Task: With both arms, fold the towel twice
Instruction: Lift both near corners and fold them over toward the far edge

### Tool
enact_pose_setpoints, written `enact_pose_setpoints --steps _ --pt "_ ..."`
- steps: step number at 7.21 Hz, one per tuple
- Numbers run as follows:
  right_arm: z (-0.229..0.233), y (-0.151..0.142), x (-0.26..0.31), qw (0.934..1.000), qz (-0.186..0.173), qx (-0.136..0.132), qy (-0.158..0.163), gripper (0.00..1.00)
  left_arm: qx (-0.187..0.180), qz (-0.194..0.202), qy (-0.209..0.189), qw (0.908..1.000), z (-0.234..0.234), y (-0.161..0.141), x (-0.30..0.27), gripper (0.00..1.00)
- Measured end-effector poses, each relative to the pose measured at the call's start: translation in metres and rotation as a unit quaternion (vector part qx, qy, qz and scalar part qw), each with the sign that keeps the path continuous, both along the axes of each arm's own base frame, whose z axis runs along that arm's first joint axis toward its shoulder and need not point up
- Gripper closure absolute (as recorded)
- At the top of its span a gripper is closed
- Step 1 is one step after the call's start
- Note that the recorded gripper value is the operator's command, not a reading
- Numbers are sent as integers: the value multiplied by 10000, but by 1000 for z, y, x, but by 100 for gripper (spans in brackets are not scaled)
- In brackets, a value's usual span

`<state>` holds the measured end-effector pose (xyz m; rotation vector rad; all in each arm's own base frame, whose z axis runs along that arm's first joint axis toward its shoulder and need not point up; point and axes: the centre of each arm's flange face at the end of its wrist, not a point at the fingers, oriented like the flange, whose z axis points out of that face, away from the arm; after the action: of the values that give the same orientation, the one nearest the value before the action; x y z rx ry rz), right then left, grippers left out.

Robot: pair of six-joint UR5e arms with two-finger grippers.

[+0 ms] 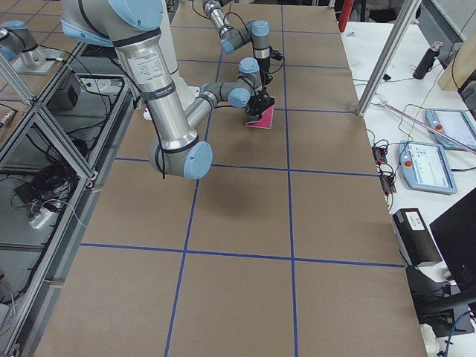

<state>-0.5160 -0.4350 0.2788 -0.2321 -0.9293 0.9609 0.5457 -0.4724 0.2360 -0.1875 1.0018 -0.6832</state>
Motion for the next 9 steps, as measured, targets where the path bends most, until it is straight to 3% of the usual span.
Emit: enact_pose_setpoints --steps 9 --pt "8 -12 2 10000 22 29 76 100 14 -47 -66 10000 7 -12 -5 100"
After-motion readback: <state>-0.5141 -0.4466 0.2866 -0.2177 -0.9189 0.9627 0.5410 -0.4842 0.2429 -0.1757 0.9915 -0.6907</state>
